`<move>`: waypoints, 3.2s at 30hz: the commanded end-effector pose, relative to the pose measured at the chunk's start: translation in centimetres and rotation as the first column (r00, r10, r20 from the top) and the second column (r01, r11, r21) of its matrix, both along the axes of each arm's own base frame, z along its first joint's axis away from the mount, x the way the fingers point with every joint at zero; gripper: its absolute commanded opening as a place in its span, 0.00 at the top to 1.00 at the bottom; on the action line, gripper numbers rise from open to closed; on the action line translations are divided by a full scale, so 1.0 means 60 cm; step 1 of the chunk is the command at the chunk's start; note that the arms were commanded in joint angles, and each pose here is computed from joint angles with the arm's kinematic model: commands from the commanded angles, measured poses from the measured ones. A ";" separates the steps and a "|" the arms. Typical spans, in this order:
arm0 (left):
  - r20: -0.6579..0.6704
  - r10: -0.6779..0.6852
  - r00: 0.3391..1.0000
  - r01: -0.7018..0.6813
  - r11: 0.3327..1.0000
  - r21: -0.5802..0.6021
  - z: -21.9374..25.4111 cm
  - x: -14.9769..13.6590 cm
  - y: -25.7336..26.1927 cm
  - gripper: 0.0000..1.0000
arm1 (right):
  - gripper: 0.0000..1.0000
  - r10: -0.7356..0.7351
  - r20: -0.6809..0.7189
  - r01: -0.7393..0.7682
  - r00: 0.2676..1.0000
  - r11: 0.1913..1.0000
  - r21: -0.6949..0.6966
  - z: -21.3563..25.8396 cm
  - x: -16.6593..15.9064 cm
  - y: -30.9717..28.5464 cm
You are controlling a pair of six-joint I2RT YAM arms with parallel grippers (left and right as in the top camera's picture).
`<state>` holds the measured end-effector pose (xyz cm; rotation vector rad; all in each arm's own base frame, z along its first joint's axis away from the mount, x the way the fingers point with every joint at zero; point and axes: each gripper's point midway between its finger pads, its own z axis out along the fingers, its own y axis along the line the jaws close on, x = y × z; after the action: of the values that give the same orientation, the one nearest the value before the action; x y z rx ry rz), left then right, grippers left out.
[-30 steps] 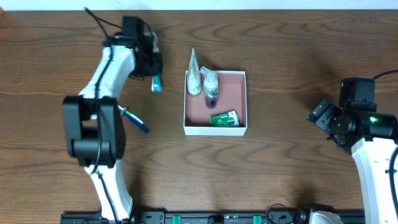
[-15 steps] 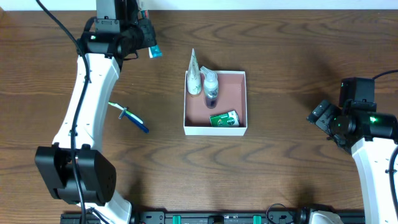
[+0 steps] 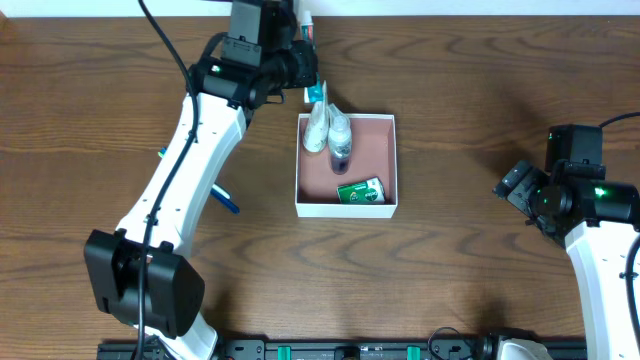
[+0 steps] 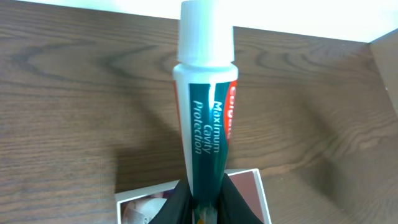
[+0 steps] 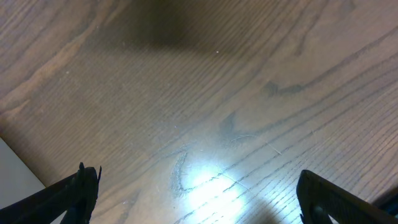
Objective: Pack container
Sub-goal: 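Lift the toothpaste and carry it over the box, then lower the toothpaste into the box and open the left gripper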
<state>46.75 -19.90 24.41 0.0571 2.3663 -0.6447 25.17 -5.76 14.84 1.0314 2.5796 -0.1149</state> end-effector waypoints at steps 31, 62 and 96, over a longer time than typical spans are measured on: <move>0.100 0.156 0.983 -0.180 0.929 0.322 0.021 0.008 0.139 0.89 | 0.01 -0.024 0.007 0.024 1.000 1.000 0.000 0.003 0.001 -0.006; 0.164 -0.132 0.978 0.070 0.940 0.334 0.111 -0.132 -0.010 0.89 | 0.01 -0.024 0.007 0.024 1.000 1.000 0.000 0.003 0.001 -0.006; -0.076 -0.217 0.973 0.230 0.922 0.311 -0.080 -0.167 -0.203 0.92 | 0.01 -0.024 0.007 0.024 1.000 1.000 0.000 0.003 0.001 -0.006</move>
<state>36.89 -31.43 20.29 0.4698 2.4901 -0.3666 25.17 -5.76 14.84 1.0314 2.5796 -0.1149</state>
